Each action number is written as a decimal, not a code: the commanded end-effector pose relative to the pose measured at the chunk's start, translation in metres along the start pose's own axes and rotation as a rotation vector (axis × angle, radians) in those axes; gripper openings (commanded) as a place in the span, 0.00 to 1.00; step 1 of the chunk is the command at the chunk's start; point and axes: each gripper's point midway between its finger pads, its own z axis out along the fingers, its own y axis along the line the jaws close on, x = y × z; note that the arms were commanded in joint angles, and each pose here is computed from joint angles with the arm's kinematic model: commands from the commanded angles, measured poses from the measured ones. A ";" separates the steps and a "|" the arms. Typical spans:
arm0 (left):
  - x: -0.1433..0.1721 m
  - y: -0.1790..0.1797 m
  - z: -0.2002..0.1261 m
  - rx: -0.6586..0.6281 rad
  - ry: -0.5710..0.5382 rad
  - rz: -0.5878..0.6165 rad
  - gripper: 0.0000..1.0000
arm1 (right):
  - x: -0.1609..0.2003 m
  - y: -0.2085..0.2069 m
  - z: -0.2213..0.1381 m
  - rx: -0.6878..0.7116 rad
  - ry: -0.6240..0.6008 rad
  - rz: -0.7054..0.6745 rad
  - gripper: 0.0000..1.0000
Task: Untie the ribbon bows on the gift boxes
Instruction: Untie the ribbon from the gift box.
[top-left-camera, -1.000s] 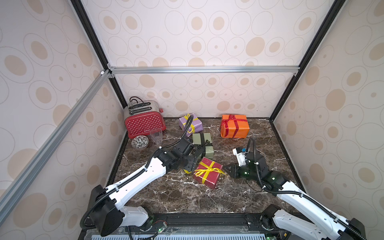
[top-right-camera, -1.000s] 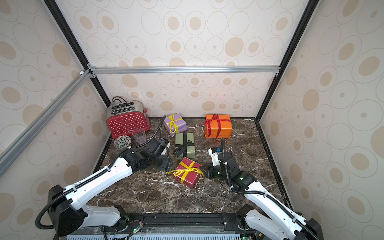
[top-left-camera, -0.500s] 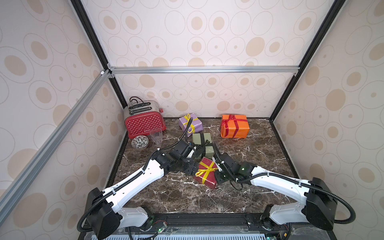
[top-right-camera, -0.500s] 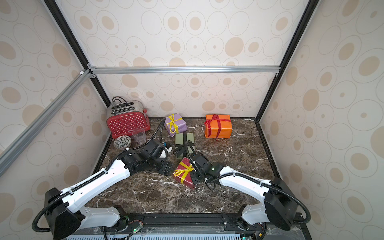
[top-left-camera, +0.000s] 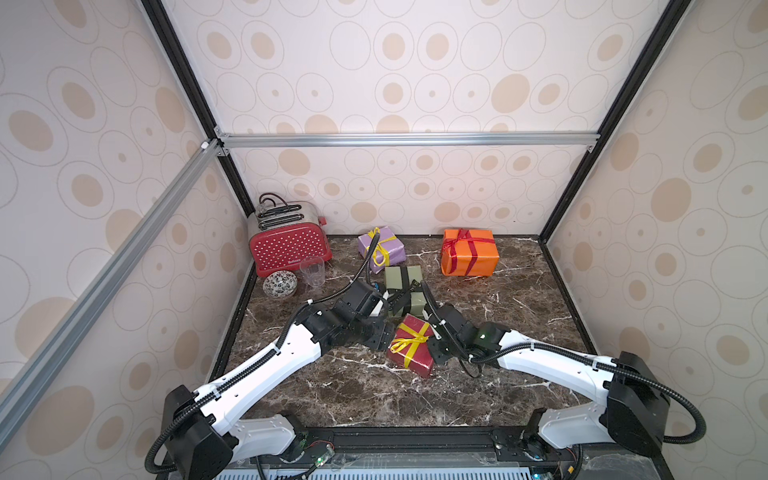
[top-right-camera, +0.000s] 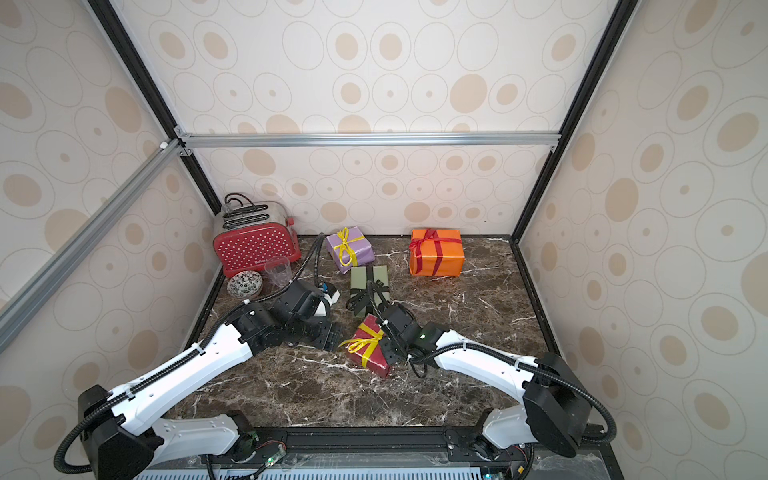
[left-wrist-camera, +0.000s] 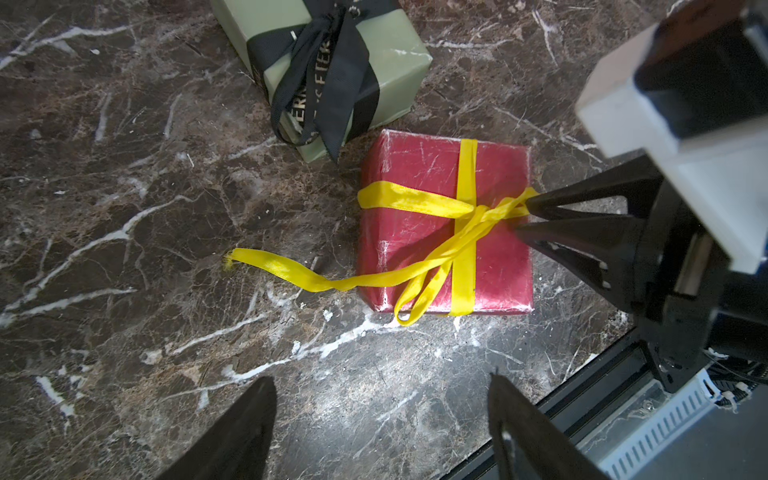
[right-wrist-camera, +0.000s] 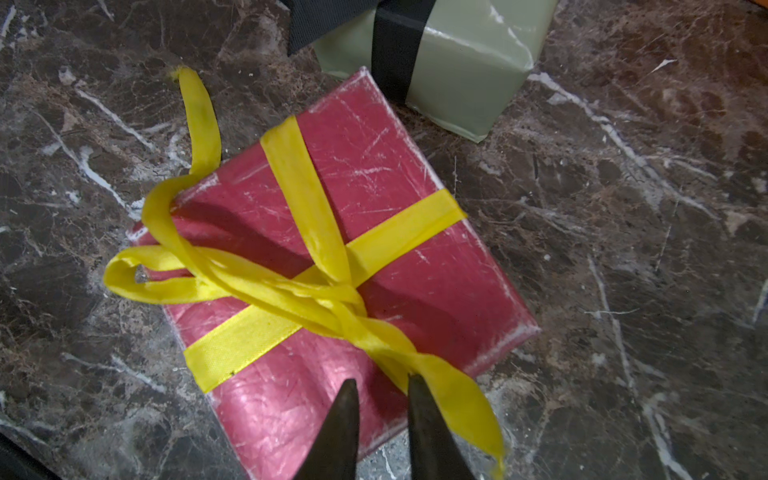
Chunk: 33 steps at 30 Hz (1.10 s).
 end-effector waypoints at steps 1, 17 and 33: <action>-0.002 0.002 -0.007 -0.005 -0.023 -0.008 0.80 | -0.004 0.004 0.002 0.003 0.002 -0.026 0.24; -0.002 0.004 -0.007 -0.010 -0.029 -0.008 0.81 | -0.007 -0.009 0.014 0.109 0.043 -0.065 0.24; -0.001 0.013 -0.002 -0.067 -0.023 -0.022 0.78 | 0.023 -0.015 0.004 0.053 0.062 -0.042 0.00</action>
